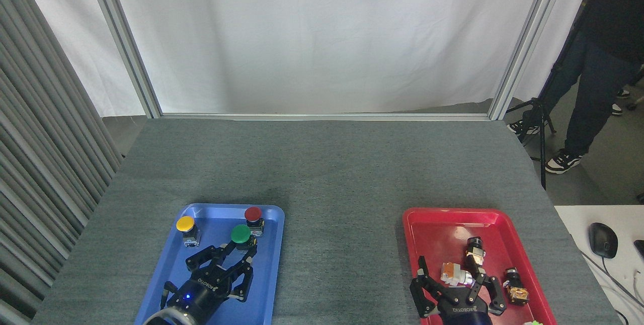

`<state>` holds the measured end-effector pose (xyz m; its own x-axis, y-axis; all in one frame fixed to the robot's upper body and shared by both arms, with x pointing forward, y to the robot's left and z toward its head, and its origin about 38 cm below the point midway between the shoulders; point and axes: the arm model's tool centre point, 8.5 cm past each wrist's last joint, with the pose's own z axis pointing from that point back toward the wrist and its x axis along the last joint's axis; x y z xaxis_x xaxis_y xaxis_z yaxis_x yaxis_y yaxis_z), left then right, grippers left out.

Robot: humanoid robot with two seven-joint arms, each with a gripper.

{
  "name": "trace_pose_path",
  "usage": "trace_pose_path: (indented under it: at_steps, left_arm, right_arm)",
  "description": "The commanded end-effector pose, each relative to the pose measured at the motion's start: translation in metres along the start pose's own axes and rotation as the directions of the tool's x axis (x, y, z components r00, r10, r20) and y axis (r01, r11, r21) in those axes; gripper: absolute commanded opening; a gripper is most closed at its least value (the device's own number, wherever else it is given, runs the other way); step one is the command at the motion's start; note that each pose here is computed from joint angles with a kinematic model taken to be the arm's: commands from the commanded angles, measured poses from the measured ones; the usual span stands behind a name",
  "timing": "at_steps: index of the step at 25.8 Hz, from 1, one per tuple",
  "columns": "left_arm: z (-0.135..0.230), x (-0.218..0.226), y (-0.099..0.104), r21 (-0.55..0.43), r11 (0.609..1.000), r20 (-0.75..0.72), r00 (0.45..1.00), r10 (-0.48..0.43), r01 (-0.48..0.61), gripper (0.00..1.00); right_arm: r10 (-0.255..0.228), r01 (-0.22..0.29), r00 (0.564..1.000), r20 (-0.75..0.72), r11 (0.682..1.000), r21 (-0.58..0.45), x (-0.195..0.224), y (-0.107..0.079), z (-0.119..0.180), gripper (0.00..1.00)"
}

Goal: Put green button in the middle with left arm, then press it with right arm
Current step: 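Carry the green button out of the blue tray toward the table middle, then set the green button down, release, and pull the left gripper back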

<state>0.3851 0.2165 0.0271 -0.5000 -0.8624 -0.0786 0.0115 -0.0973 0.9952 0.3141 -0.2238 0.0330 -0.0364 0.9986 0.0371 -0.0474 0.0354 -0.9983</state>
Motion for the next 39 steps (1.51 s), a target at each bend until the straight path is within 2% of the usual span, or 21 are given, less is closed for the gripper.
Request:
trace_pose_path:
  at_steps: [1, 3, 6, 10, 16, 22, 25, 28, 30, 31, 32, 35, 36, 38, 39]
  left_arm:
    - [-0.059, 0.034, 0.026, 0.030, 0.999, 0.134, 0.990, -0.038, 0.034, 0.04]
    - [-0.087, 0.051, 0.026, 0.011, 1.000, 0.172, 0.985, -0.026, 0.024, 0.04]
    - [-0.105, 0.072, 0.012, -0.038, 0.999, 0.187, 0.982, 0.029, -0.022, 0.04]
    - [-0.108, 0.090, -0.007, -0.101, 0.995, 0.172, 0.985, 0.020, -0.003, 0.04]
    - [-0.118, 0.120, -0.012, -0.120, 0.992, 0.198, 0.979, 0.049, -0.026, 0.04]
    - [-0.121, 0.122, -0.020, -0.144, 0.989, 0.160, 0.986, 0.038, -0.015, 0.05]
    - [-0.120, 0.121, -0.020, -0.145, 0.989, 0.156, 0.987, 0.038, -0.015, 0.09]
    - [-0.117, 0.120, -0.026, -0.161, 0.987, 0.155, 0.987, 0.040, -0.015, 0.18]
    - [-0.116, 0.121, -0.028, -0.164, 0.986, 0.156, 0.987, 0.041, -0.016, 0.33]
    - [-0.115, 0.119, -0.029, -0.166, 0.986, 0.154, 0.987, 0.042, -0.016, 0.45]
    - [-0.115, 0.120, -0.030, -0.168, 0.986, 0.155, 0.987, 0.043, -0.017, 0.62]
    - [-0.113, 0.121, -0.030, -0.166, 0.986, 0.165, 0.985, 0.050, -0.022, 0.96]
    - [-0.112, 0.122, -0.030, -0.162, 0.986, 0.169, 0.984, 0.053, -0.025, 1.00]
    - [-0.107, 0.127, -0.033, -0.163, 0.986, 0.183, 0.981, 0.067, -0.037, 1.00]
    - [-0.106, 0.130, -0.028, -0.144, 0.989, 0.192, 0.979, 0.068, -0.041, 1.00]
  right_arm:
    - [-0.002, 0.002, 1.000, 0.000, 1.000, -0.002, 0.001, -0.001, -0.001, 1.00]
    - [-0.002, 0.002, 1.000, 0.000, 1.000, -0.003, 0.001, -0.001, -0.001, 1.00]
    - [-0.002, 0.002, 1.000, 0.000, 1.000, -0.003, 0.001, -0.001, -0.001, 1.00]
    - [-0.002, 0.002, 1.000, 0.000, 1.000, -0.002, 0.001, -0.001, -0.001, 1.00]
    - [-0.002, 0.002, 1.000, 0.000, 1.000, -0.002, 0.001, -0.001, -0.001, 1.00]
    - [-0.002, 0.002, 1.000, -0.002, 1.000, 0.000, 0.000, 0.000, -0.001, 1.00]
    - [-0.002, 0.002, 1.000, -0.002, 1.000, 0.000, 0.000, 0.000, -0.001, 1.00]
    - [-0.003, 0.003, 1.000, -0.003, 1.000, -0.002, -0.001, -0.001, -0.001, 1.00]
    - [-0.001, 0.001, 1.000, -0.005, 1.000, -0.004, -0.002, -0.001, -0.001, 1.00]
    - [-0.003, 0.003, 1.000, -0.005, 1.000, -0.002, -0.002, -0.001, -0.001, 1.00]
    - [-0.003, 0.003, 1.000, -0.005, 1.000, -0.001, -0.002, -0.001, 0.000, 1.00]
    - [-0.003, 0.003, 1.000, -0.005, 1.000, -0.001, -0.002, 0.000, 0.000, 1.00]
    - [-0.003, 0.003, 1.000, -0.004, 1.000, -0.001, -0.001, 0.000, 0.000, 1.00]
    - [-0.004, 0.004, 1.000, -0.005, 1.000, 0.001, -0.001, 0.000, 0.000, 1.00]
    - [-0.004, 0.004, 1.000, -0.007, 1.000, -0.001, -0.002, 0.000, 0.000, 1.00]
